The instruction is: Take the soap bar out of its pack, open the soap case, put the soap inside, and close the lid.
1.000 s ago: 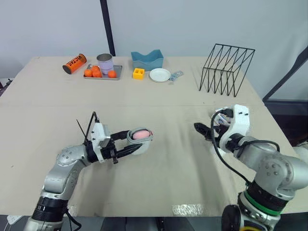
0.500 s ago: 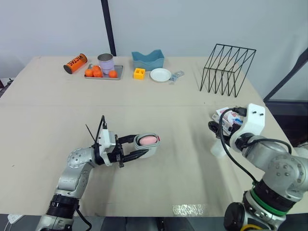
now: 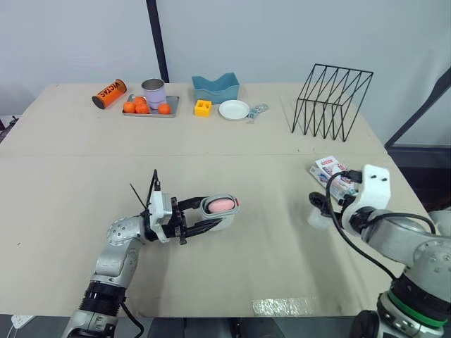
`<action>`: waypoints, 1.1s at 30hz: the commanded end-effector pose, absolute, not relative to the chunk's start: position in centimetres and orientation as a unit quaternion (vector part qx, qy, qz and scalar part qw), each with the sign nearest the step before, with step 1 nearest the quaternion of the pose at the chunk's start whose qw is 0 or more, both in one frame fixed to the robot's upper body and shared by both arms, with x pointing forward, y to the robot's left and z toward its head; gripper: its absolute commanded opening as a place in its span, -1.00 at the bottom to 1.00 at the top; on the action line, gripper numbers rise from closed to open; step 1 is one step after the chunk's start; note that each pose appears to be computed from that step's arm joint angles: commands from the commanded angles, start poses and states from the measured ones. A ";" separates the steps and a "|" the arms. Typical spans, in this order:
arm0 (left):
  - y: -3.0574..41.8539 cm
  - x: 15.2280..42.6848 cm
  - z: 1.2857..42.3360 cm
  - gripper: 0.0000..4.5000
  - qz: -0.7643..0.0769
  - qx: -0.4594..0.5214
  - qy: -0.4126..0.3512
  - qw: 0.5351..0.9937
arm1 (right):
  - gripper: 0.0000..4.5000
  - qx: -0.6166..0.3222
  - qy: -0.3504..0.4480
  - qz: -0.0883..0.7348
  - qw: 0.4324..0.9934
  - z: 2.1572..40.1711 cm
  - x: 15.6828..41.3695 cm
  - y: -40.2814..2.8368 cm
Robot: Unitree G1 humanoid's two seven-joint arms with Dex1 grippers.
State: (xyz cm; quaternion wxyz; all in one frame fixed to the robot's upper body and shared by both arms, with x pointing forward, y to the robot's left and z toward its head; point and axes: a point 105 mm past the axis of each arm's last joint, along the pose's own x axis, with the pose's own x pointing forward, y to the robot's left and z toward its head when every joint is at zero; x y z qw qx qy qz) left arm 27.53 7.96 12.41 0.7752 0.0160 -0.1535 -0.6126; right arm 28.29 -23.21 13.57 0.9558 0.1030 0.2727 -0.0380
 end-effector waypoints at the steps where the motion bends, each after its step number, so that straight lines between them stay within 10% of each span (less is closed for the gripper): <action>1: 7.9 27.4 13.3 -0.14 -0.607 0.023 -0.177 0.774 | 0.98 0.108 0.275 -0.020 0.955 14.3 28.1 -22.5; 18: 8.0 27.3 13.3 -0.14 -0.597 0.021 -0.176 0.782 | 0.98 0.149 0.373 -0.087 0.911 12.1 26.2 -22.3; 22: 8.1 27.3 13.3 -0.14 -0.594 0.020 -0.176 0.785 | 0.51 0.151 0.374 -0.092 0.910 12.1 26.4 -22.4; 33: 8.1 27.5 13.3 -0.14 -0.587 0.018 -0.175 0.790 | 0.51 0.139 0.371 -0.090 0.914 12.8 27.3 -22.7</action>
